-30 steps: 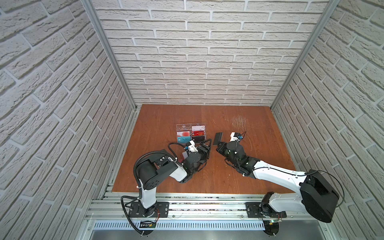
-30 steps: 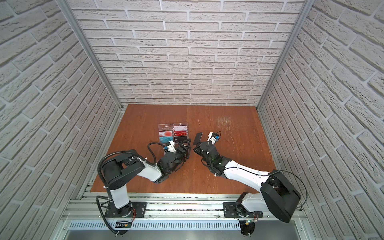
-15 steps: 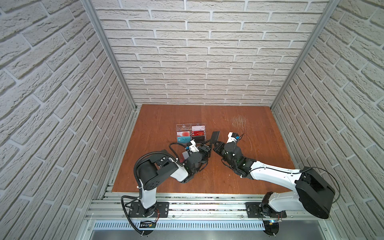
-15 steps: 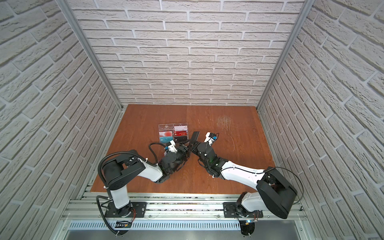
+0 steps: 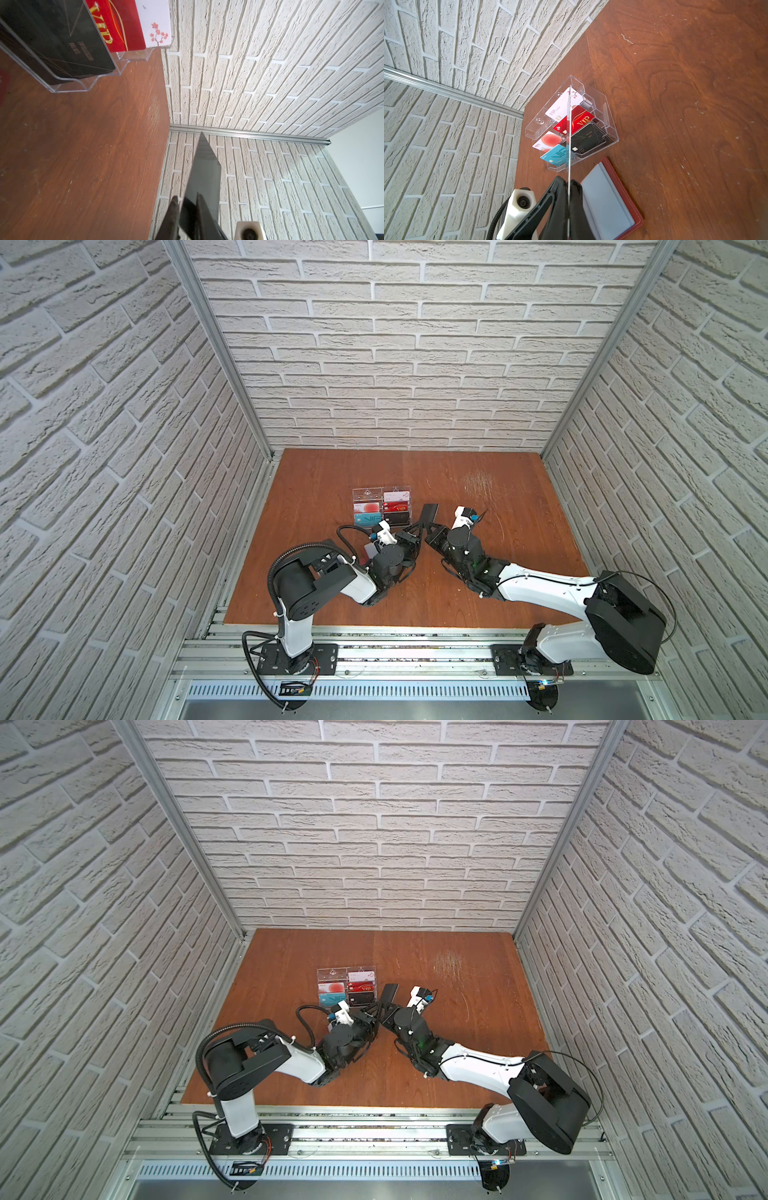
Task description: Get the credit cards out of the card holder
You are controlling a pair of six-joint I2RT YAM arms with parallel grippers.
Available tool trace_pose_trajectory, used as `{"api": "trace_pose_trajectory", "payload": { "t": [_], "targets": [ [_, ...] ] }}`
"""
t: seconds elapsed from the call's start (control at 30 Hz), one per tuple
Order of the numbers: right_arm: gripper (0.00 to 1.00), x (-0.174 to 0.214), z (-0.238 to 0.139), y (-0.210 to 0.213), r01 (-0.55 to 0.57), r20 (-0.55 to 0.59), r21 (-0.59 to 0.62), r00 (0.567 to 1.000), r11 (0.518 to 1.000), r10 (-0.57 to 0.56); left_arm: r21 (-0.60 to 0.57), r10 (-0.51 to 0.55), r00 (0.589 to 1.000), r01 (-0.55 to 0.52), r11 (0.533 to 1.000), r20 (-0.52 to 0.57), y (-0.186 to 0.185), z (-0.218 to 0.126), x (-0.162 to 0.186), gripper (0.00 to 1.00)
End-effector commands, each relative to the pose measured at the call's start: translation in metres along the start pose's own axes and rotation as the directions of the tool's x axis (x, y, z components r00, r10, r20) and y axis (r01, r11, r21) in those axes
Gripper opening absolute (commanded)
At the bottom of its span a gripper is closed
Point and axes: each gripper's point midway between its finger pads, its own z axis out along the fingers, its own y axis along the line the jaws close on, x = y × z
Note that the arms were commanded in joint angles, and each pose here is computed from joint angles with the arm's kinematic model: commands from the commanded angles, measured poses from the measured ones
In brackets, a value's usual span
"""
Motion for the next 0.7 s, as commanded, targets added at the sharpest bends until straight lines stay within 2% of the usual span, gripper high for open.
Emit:
{"api": "trace_pose_trajectory", "payload": {
  "t": [0.0,0.23,0.43,0.47,0.67],
  "targets": [
    [0.05,0.008,0.000,0.001,-0.007,-0.009,-0.021,1.000,1.000,0.007,0.075,-0.012,1.000,0.011,0.997,0.020,-0.019,-0.002,-0.003,0.13],
    [0.07,0.017,0.002,-0.002,-0.004,-0.030,-0.024,1.000,1.000,0.003,0.071,-0.008,1.000,0.006,0.997,0.029,-0.018,-0.004,-0.007,0.00],
    [0.16,0.017,0.000,0.000,0.012,-0.033,-0.038,0.999,0.999,-0.013,0.062,0.007,1.000,-0.009,0.998,0.029,-0.015,-0.006,-0.012,0.00],
    [0.18,0.016,-0.002,0.000,0.020,-0.029,-0.036,0.999,0.999,-0.021,0.061,0.007,1.000,-0.008,0.998,0.025,-0.015,-0.006,-0.013,0.00],
    [0.48,-0.006,-0.015,0.000,0.094,0.025,-0.006,0.995,0.996,-0.094,0.039,0.014,0.999,-0.013,0.999,-0.031,-0.008,-0.006,-0.021,0.00]
  ]
}}
